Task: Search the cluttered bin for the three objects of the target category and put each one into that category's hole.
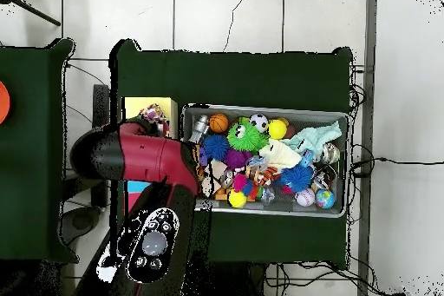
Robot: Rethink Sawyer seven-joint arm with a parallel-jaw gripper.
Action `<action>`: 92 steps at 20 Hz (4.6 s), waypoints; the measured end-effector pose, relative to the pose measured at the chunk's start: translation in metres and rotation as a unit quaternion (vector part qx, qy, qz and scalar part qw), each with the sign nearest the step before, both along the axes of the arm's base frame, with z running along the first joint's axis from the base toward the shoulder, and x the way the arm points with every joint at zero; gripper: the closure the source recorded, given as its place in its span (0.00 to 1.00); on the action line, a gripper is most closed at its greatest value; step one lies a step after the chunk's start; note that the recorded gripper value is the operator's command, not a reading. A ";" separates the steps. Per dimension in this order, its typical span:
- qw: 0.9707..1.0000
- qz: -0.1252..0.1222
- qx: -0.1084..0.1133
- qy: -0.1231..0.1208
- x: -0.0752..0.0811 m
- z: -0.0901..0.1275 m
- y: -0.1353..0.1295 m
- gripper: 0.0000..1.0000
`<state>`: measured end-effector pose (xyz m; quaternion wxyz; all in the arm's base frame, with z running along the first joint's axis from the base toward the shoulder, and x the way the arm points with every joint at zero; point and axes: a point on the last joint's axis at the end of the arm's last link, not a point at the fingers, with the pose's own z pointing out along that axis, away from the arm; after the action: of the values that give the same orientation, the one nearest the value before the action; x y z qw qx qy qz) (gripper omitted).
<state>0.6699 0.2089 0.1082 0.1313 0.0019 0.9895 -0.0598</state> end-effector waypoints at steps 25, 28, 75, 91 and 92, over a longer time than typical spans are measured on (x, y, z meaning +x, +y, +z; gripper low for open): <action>0.998 -0.053 0.014 -0.036 0.000 -0.054 0.022 1.00; 0.998 -0.051 0.008 -0.033 -0.004 -0.070 0.020 1.00; 0.997 -0.054 -0.007 -0.059 0.021 -0.095 0.006 1.00; 0.997 -0.055 -0.006 -0.058 0.020 -0.093 0.006 1.00; 0.997 -0.057 -0.004 -0.055 0.020 -0.092 0.005 1.00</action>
<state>0.6896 0.2143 0.0163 0.1821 0.0608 0.9788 -0.0712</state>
